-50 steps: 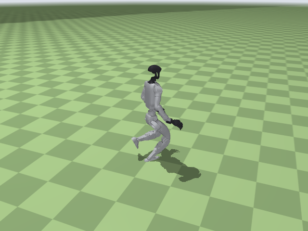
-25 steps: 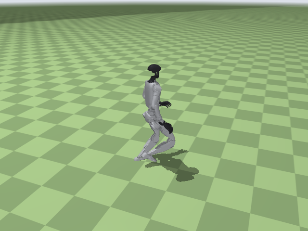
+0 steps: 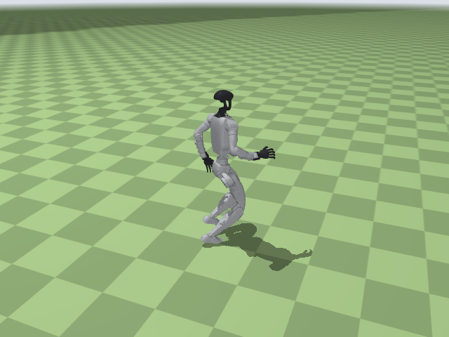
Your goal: Run
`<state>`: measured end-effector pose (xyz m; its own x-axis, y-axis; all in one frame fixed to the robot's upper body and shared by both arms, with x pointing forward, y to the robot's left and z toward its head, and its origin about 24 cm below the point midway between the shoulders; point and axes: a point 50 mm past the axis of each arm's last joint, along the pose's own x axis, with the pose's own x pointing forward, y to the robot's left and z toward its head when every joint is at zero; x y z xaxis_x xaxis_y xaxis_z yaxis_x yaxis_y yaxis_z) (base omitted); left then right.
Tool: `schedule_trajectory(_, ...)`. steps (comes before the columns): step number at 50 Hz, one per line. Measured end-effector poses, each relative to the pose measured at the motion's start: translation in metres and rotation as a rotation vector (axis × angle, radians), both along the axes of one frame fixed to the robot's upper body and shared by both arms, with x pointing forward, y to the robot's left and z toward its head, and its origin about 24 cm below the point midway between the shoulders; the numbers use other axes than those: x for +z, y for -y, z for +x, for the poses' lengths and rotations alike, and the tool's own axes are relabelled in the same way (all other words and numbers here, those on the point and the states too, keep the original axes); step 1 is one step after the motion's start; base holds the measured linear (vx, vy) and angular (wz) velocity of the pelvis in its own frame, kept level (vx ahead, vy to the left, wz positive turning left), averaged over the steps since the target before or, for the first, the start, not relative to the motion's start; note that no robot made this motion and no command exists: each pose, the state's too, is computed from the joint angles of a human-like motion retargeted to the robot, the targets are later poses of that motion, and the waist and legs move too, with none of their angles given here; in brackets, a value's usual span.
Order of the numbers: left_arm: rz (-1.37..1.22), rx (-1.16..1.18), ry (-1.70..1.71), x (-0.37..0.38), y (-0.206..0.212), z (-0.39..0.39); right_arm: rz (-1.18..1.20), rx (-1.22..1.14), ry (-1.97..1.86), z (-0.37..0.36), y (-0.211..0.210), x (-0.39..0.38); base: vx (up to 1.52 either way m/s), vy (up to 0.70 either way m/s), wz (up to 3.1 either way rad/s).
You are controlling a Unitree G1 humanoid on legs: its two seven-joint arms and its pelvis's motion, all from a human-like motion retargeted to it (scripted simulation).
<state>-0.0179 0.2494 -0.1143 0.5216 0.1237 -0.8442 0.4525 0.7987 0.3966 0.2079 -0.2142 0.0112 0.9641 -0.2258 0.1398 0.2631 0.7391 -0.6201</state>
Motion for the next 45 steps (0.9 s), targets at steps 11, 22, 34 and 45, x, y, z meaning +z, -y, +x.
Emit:
schedule_trajectory(11, 0.098, 0.011, 0.373, 0.008, 0.01, 0.102, -0.125, -0.061, -0.548, -0.063, 0.016, -0.102, 0.06, 0.09, 0.47)
schedule_trajectory(22, -0.156, -0.038, 1.267, 0.154, 0.071, 0.266, -0.172, -0.082, -1.0, -0.177, 0.04, -0.145, 0.15, -0.04, 0.09)
schedule_trajectory(34, 0.018, -0.071, 0.748, 0.057, 0.048, 0.213, -0.298, -0.119, -0.562, -0.056, 0.042, -0.104, -0.01, -0.05, -0.39)
schedule_trajectory(45, -0.016, 0.035, 0.053, -0.008, 0.004, 0.032, -0.053, 0.013, -0.269, -0.01, 0.009, -0.049, 0.2, 0.14, -0.01)
